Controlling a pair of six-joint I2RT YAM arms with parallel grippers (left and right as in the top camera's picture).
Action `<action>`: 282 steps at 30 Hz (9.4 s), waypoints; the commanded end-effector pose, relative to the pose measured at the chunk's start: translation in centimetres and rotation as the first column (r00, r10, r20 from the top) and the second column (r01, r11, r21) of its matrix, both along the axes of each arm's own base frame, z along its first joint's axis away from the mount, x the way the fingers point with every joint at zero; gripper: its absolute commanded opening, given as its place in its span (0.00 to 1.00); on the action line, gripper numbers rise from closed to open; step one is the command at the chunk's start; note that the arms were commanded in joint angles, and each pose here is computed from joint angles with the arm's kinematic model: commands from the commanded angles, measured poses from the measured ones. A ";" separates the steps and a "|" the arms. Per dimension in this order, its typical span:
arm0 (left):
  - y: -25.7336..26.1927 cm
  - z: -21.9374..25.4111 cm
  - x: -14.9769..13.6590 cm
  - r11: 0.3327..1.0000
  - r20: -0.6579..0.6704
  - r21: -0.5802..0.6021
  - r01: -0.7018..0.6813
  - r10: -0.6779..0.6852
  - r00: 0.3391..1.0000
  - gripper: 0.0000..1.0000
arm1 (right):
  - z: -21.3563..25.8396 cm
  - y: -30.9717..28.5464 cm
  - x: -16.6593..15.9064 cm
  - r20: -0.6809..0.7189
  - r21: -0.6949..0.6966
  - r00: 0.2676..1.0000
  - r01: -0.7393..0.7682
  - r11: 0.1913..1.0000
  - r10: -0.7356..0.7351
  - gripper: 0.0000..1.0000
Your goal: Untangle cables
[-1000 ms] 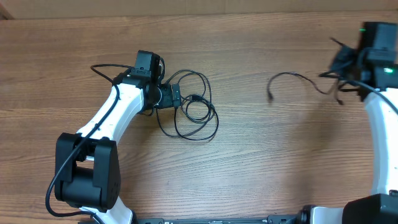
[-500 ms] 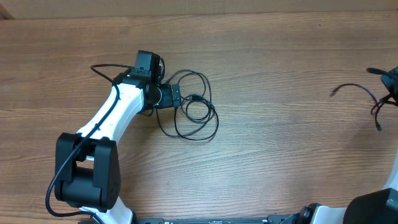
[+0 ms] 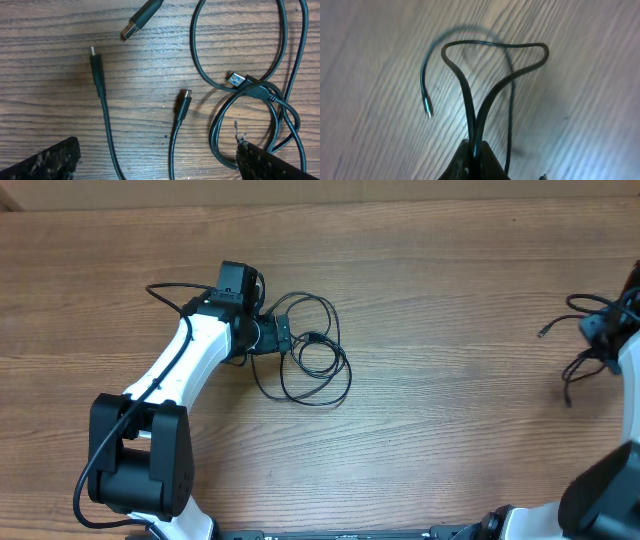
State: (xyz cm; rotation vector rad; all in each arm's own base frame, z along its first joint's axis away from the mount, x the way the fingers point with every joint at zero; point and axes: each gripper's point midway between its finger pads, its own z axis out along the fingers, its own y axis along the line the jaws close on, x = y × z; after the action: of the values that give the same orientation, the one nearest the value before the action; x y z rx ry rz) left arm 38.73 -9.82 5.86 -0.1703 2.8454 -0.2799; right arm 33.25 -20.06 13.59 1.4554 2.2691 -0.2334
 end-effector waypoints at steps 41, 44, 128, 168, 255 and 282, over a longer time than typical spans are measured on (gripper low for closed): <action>-0.1 0.0 -0.2 1.000 0.002 0.010 0.011 -0.011 1.000 0.99 | -6.7 13.8 0.8 -0.046 0.560 0.968 -0.178 0.809 0.245 1.00; -0.1 0.0 -0.2 1.000 0.002 0.010 0.011 -0.011 1.000 0.99 | -6.7 15.6 1.7 -0.027 0.552 0.957 -0.227 0.802 0.290 1.00; 0.2 0.3 1.0 1.000 0.053 0.025 0.000 -0.001 0.999 0.99 | -5.7 40.2 4.0 0.190 0.316 0.550 -0.819 0.479 0.814 0.25; -0.3 7.2 6.2 0.998 0.244 0.045 0.037 -0.046 0.969 1.00 | -8.9 40.3 0.8 0.176 0.509 0.665 -0.693 0.511 0.726 1.00; -6.3 -6.8 -0.1 0.950 -0.126 0.233 0.209 -0.183 0.975 0.59 | -11.4 31.5 2.8 0.041 0.356 0.854 -0.498 0.791 0.519 1.00; -4.7 -6.8 0.2 0.927 -0.110 0.324 0.187 -0.160 0.981 0.56 | -11.4 31.5 2.8 0.040 0.357 0.854 -0.498 0.791 0.519 1.00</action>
State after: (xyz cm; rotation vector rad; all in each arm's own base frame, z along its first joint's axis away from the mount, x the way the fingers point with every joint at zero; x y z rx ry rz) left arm 39.57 -15.47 0.35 0.1465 2.9158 0.1050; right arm 36.09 11.64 2.28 0.9133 2.7639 0.3356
